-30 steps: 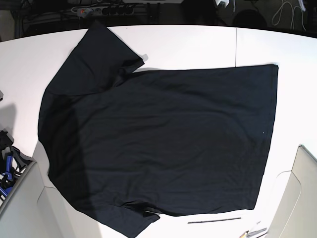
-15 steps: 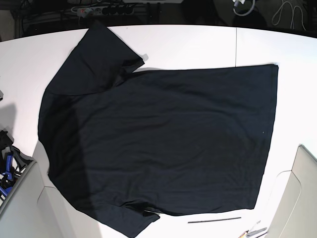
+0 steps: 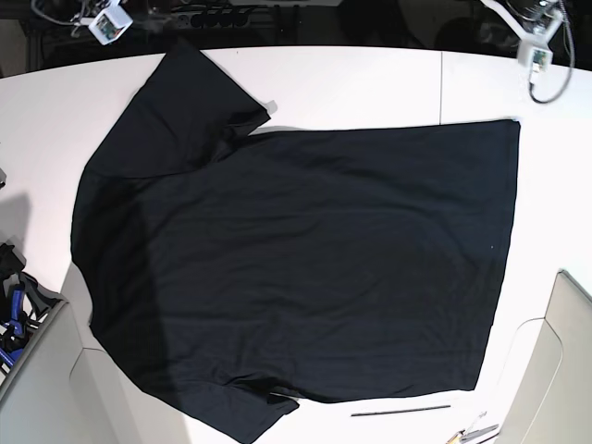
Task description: Fold the T-shirt properly
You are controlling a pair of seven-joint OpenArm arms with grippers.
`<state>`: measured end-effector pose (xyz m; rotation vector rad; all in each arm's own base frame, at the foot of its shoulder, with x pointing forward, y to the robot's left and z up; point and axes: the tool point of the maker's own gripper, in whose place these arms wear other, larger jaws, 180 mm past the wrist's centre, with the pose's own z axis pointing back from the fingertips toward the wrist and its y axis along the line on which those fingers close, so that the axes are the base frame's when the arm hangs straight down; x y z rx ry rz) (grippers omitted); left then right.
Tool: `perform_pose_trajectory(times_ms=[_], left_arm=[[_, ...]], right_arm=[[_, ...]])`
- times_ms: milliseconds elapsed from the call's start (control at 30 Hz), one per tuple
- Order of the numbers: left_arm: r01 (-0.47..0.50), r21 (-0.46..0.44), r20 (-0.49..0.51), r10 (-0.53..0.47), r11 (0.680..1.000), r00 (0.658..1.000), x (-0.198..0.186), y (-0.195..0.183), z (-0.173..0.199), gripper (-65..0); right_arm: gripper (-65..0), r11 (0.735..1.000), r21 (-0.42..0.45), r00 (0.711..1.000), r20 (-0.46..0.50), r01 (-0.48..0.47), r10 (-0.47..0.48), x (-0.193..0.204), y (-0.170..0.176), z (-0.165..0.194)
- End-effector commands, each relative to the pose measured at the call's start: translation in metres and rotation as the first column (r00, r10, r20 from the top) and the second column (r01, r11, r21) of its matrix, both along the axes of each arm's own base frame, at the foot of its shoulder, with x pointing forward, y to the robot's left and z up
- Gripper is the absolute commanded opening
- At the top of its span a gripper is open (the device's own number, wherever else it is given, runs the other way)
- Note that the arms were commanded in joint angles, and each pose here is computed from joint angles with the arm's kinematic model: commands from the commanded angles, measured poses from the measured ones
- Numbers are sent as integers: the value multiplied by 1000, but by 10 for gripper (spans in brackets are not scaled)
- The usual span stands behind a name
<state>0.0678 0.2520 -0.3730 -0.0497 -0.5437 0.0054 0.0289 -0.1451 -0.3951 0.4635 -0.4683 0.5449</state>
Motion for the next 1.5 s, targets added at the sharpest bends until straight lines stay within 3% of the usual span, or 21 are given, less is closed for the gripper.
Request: perform_pose_trajectory(times_ms=[0, 167, 267, 500, 567, 667, 733, 800, 1067, 1200, 1367, 1467], left_arm=[[9, 8, 43, -9, 1000, 999, 8, 2, 12, -434], [4, 33, 136, -9, 999, 991, 36, 7, 28, -434], [4, 33, 154, -9, 999, 988, 42, 7, 30, -432], [3, 33, 182, -9, 999, 983, 51, 7, 33, -318], [3, 33, 189, -9, 999, 982, 52, 7, 34, -318], [3, 33, 204, -9, 999, 979, 55, 7, 36, -317], [2, 32, 221, -9, 999, 975, 59, 7, 38, -275], [4, 36, 234, -12, 999, 972, 64, 8, 40, -227], [-7, 38, 282, -4, 999, 959, 86, 15, 43, -213], [-37, 35, 285, 25, 999, 958, 97, 29, 34, -213], [-85, 42, 267, 70, 996, 961, 112, 60, 15, -213], [-122, 42, 252, 107, 992, 962, 121, 80, 4, -213]], right_arm=[[-650, 1000, 29, 999, 32, 5, -6, 7, 3, 11], [-650, 995, 25, 994, 48, 97, -98, 43, -5, 17], [-650, 978, -41, 978, 31, 207, -206, 65, -20, 9], [-647, 921, -135, 931, 35, 364, -363, 109, -45, 6], [-594, 903, -127, 912, 60, 409, -405, 121, -51, 10], [-437, 883, -109, 890, 91, 456, -448, 134, -58, 14], [-342, 865, -116, 872, 89, 488, -481, 137, -65, 11], [-310, 855, -131, 865, 80, 503, -496, 135, -69, 7], [-311, 833, -159, 845, 26, 531, -534, 124, -78, -14], [-311, 846, -125, 852, -8, 518, -523, 122, -68, -24], [-311, 832, -81, 832, -40, 549, -553, 125, -57, -31], [-311, 840, -55, 839, -44, 540, -542, 126, -48, -31]])
